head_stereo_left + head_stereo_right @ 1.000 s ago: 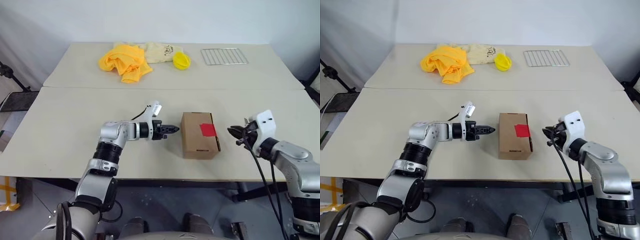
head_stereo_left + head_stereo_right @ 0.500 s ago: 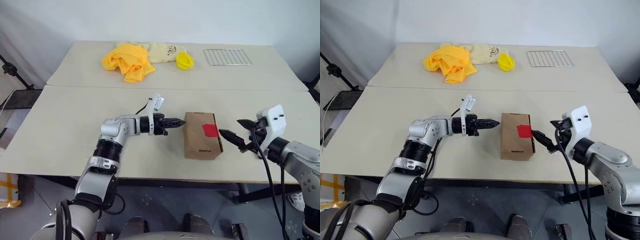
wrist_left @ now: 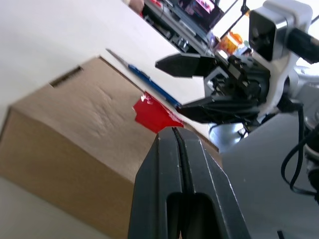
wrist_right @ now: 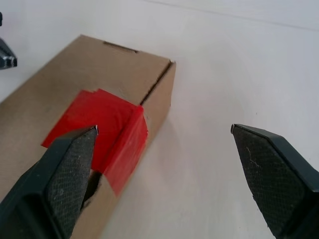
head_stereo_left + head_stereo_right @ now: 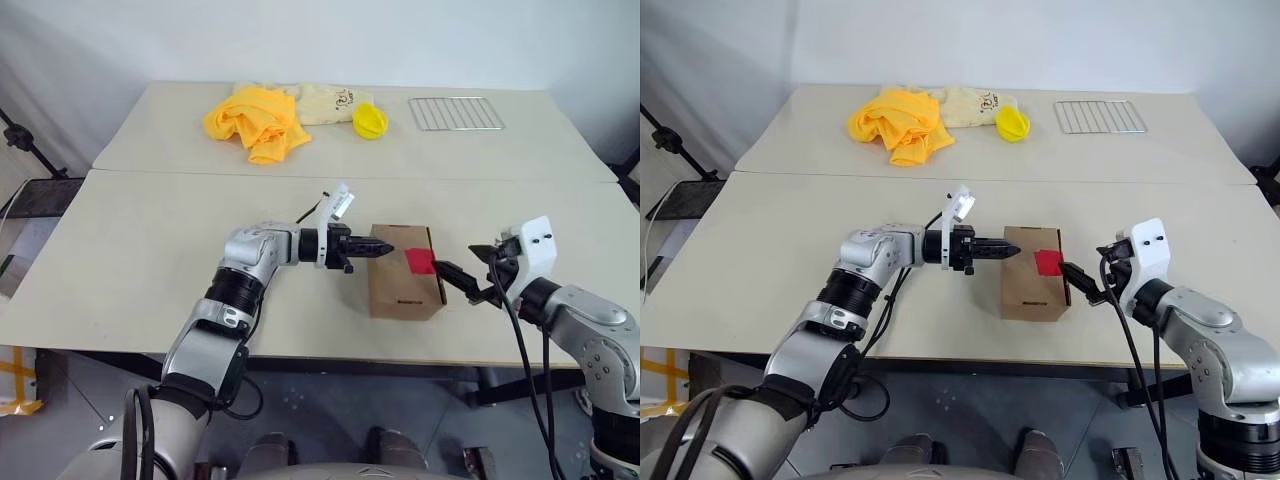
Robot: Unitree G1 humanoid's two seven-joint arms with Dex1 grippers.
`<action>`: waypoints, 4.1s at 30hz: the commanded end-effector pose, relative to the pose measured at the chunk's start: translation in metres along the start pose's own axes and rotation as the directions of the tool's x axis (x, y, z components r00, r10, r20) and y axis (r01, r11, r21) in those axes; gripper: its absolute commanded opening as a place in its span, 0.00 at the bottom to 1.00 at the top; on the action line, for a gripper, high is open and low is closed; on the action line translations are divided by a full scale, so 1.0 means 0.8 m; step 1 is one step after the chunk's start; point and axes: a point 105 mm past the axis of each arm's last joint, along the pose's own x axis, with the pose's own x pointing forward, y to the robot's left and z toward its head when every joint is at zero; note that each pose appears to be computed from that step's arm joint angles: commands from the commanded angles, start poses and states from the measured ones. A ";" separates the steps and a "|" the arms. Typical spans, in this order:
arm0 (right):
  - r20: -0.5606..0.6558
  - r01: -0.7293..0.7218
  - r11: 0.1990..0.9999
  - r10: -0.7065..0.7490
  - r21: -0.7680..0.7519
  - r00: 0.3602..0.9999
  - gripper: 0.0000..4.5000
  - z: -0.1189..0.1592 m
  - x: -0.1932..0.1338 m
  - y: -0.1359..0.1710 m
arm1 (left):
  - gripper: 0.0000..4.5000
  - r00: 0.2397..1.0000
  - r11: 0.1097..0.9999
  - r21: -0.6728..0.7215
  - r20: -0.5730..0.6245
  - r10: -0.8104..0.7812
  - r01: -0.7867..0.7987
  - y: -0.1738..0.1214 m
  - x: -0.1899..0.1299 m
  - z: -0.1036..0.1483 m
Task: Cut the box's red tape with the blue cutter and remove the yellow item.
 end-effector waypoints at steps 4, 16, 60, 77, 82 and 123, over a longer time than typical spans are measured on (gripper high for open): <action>0.014 0.017 1.000 -0.017 -0.016 1.000 0.99 0.008 0.002 -0.005 | 0.00 0.998 0.997 0.068 -0.051 -0.022 0.025 -0.005 0.013 0.001; -0.076 0.006 0.999 -0.009 -0.044 0.997 0.99 -0.008 -0.020 -0.007 | 0.00 0.993 0.997 0.075 -0.119 0.006 0.003 0.006 0.016 -0.015; -0.410 -0.064 0.977 -0.025 -0.202 0.912 0.99 -0.107 -0.034 -0.045 | 0.00 0.989 0.999 0.039 -0.144 0.034 -0.029 0.014 0.011 -0.035; -0.218 0.036 0.999 -0.041 -0.024 0.975 0.99 -0.037 -0.048 -0.071 | 0.00 0.988 0.998 0.037 -0.147 0.050 -0.045 0.017 0.008 -0.037; -0.137 0.015 0.994 0.000 0.107 0.991 0.99 -0.020 -0.031 -0.057 | 0.00 0.987 0.998 0.037 -0.150 0.048 -0.043 0.017 0.008 -0.037; -0.217 -0.205 0.753 0.420 0.625 0.881 0.83 -0.051 0.049 0.005 | 0.00 0.985 0.998 0.049 -0.165 0.045 -0.038 0.011 0.010 -0.038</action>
